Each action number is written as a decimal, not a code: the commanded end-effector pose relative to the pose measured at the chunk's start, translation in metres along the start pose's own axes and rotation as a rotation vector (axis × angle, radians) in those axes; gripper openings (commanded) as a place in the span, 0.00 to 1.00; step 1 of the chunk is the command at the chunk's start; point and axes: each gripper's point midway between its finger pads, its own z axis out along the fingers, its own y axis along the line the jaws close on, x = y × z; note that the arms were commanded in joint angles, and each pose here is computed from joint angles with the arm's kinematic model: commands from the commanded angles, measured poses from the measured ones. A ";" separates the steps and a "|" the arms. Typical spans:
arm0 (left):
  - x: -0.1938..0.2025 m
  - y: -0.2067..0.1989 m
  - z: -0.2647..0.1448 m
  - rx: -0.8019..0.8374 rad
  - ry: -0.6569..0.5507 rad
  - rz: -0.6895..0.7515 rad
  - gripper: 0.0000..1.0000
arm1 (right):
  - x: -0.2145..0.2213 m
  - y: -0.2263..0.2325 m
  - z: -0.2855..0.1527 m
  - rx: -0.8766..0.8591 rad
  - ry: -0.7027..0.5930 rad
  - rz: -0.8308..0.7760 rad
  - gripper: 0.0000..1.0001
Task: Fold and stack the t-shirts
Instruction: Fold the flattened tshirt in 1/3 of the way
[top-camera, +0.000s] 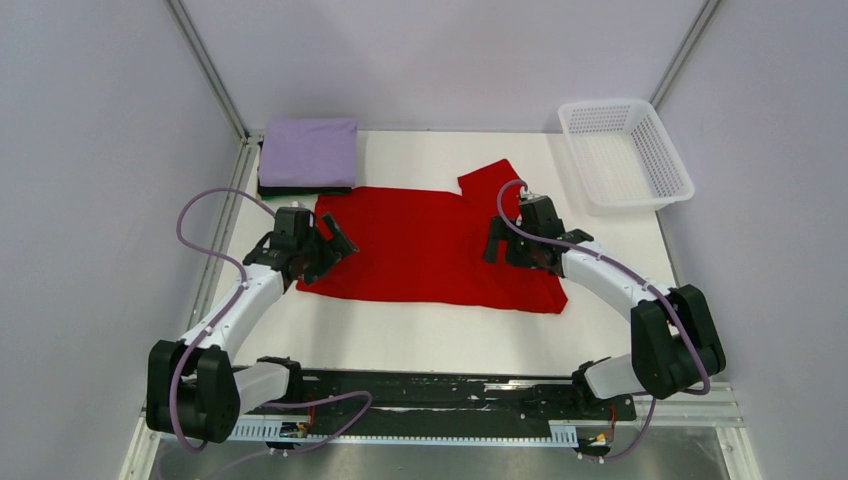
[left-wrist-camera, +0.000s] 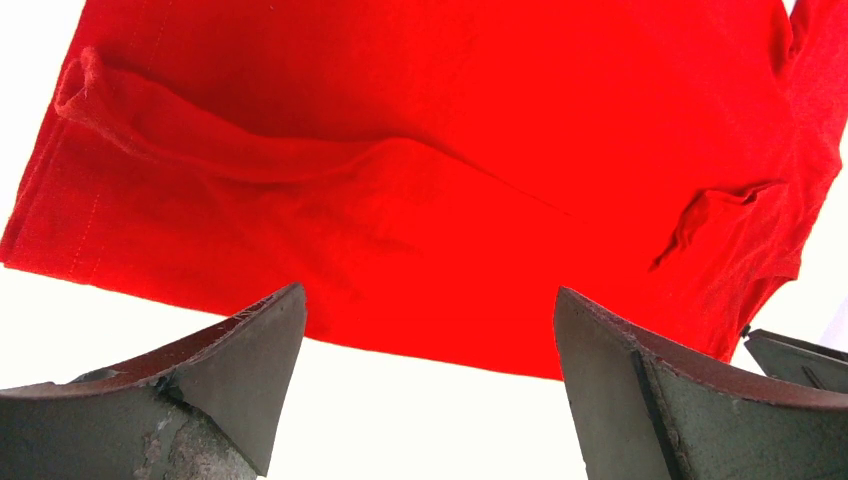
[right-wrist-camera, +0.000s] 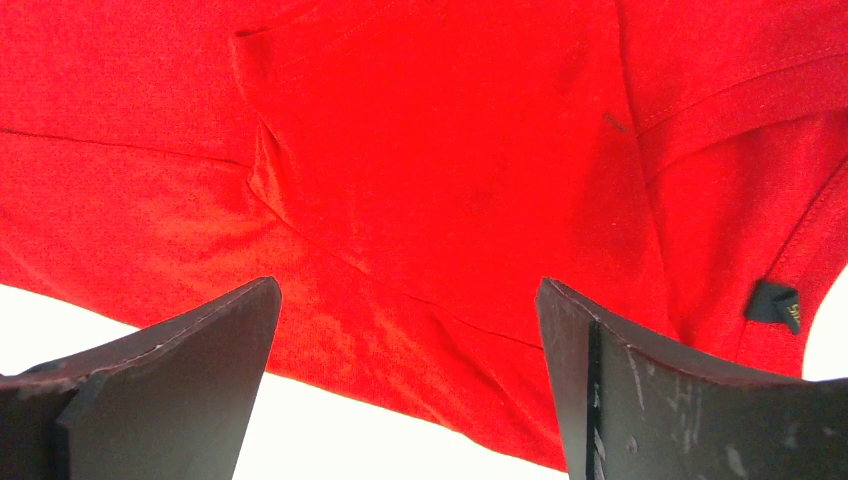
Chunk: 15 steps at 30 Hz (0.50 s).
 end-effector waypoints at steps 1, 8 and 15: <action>-0.004 0.003 0.010 -0.015 -0.014 0.017 1.00 | -0.012 0.012 0.003 -0.043 -0.044 0.028 1.00; -0.015 0.010 0.038 -0.076 -0.036 0.006 1.00 | -0.009 0.004 0.011 -0.002 -0.036 0.026 1.00; -0.050 0.037 0.077 -0.266 -0.111 0.027 1.00 | -0.007 -0.007 0.012 0.041 -0.046 0.013 1.00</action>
